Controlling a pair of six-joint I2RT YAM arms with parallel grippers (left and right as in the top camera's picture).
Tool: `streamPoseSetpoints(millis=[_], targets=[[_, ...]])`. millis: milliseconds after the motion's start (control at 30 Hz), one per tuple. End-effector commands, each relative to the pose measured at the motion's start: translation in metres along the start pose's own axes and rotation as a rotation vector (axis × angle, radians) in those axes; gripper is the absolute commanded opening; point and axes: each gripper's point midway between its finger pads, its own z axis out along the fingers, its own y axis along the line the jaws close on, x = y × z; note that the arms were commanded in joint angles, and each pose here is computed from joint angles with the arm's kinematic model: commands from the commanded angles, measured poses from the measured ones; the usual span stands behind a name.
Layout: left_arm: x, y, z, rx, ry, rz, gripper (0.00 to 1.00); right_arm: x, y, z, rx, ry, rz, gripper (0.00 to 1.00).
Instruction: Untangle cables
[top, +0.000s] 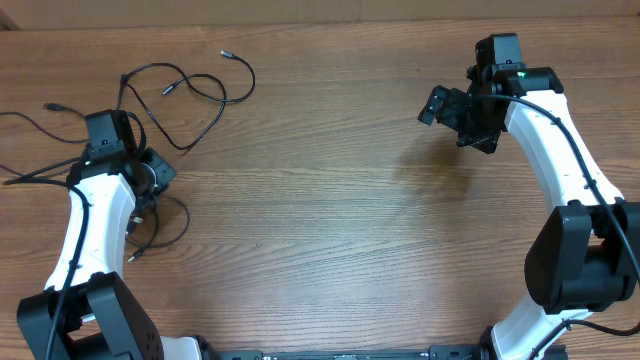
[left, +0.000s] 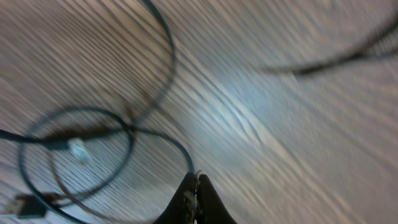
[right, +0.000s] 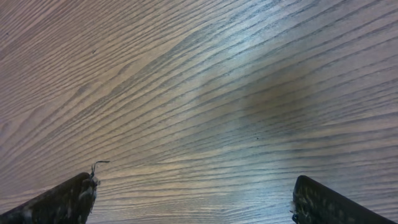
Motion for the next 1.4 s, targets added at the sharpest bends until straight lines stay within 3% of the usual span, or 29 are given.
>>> streamPoseSetpoints(millis=[0, 133, 400, 600, 733, 900, 1100, 1133, 1233, 1367], targets=[[-0.006, 0.013, 0.008, -0.074, -0.028, -0.047, 0.04, 0.000, 0.002, -0.001, -0.004, -0.003, 0.003, 1.00], [0.012, 0.001, 0.032, -0.015, 0.079, 0.014, 0.04, -0.001, 0.002, -0.001, -0.004, -0.004, 0.003, 1.00], [0.025, 0.039, 0.065, -0.226, 0.128, 0.006, 0.04, 0.001, 0.001, -0.001, 0.000, 0.003, 0.004, 1.00], [0.016, 0.095, 0.035, -0.541, 0.008, -0.136, 0.04, 0.001, 0.002, -0.001, -0.001, 0.003, 0.004, 1.00], [0.004, 0.116, 0.026, -0.583, -0.028, -0.200, 0.04, 0.001, 0.002, -0.001, -0.001, 0.003, 0.004, 1.00], [0.002, 0.118, 0.038, -0.447, 0.045, -0.280, 0.04, 0.001, 0.002, -0.001, -0.001, 0.003, 0.004, 1.00], [0.032, 0.023, 0.046, 0.146, 0.309, -0.028, 0.04, -0.001, 0.003, -0.001, -0.005, -0.006, 0.002, 1.00], [0.040, 0.015, 0.042, 0.183, 0.346, -0.025, 0.04, -0.001, 0.003, -0.001, -0.005, -0.006, 0.002, 1.00], [0.062, 0.014, 0.036, 0.138, 0.430, -0.082, 0.04, -0.001, 0.002, -0.001, -0.004, -0.005, 0.003, 1.00], [0.063, 0.033, 0.041, -0.057, 0.381, -0.160, 0.04, -0.001, 0.003, -0.001, -0.005, -0.005, 0.003, 1.00]])
